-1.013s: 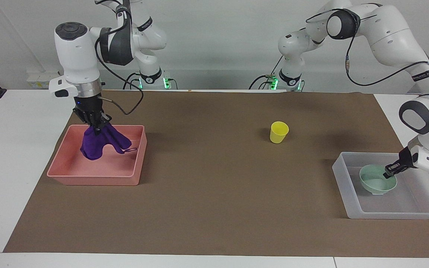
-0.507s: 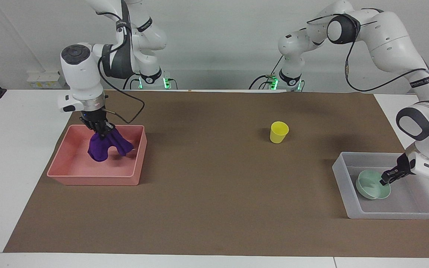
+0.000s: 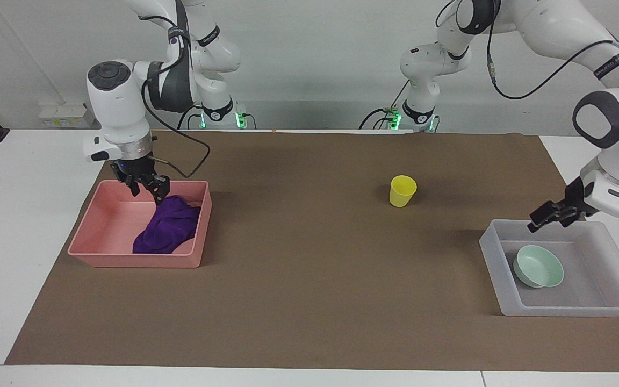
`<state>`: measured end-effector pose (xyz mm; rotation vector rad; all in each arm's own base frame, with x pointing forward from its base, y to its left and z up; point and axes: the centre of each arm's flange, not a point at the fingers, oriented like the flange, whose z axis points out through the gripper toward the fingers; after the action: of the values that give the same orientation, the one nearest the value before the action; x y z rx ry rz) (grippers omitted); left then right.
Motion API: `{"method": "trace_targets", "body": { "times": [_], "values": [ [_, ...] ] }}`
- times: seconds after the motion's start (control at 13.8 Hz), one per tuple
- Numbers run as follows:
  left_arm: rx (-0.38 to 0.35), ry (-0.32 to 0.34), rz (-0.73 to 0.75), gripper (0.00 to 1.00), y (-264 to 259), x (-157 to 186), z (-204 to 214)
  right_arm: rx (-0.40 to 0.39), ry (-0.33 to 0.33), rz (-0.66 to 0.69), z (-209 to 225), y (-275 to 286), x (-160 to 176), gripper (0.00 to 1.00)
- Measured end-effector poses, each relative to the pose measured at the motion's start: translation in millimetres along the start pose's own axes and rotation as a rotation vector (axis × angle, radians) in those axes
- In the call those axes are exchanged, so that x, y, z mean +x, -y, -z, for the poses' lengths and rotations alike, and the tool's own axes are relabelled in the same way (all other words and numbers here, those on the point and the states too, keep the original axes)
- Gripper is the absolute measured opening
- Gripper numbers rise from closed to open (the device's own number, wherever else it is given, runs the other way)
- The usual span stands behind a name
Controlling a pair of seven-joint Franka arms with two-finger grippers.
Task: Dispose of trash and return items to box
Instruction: 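Release the bowl and reach the left gripper to the yellow cup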
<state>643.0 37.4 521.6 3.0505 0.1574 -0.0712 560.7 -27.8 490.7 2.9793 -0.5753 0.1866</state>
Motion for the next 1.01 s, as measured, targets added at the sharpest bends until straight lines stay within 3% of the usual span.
{"method": "trace_targets", "body": {
  "times": [0.07, 0.22, 0.43, 0.72, 0.94, 1.01],
  "values": [
    [0.007, 0.044, -0.029, 1.00, -25.1, -21.2, 3.5, 0.020, 0.008, -0.016, 20.3, -0.6, 2.9, 0.99],
    [0.024, 0.114, -0.087, 1.00, -63.6, -65.9, -9.8, 0.068, 0.025, -0.037, 66.7, 1.9, 7.6, 1.00],
    [0.057, 0.210, -0.176, 1.00, -105.9, -129.5, -66.6, 0.088, 0.040, -0.005, 124.8, 16.4, 2.0, 1.00],
    [0.068, 0.173, -0.243, 1.00, -132.9, -165.4, -161.2, 0.076, 0.080, 0.102, 152.8, 15.3, -6.1, 1.00],
    [0.056, 0.162, -0.235, 0.99, -135.5, -178.5, -194.7, 0.055, 0.150, 0.132, 143.0, 22.1, -14.9, 1.00],
    [0.052, 0.165, -0.233, 0.89, -137.7, -180.4, -197.0, 0.053, 0.155, 0.145, 142.8, 28.6, -18.1, 1.00]
  ]
}}
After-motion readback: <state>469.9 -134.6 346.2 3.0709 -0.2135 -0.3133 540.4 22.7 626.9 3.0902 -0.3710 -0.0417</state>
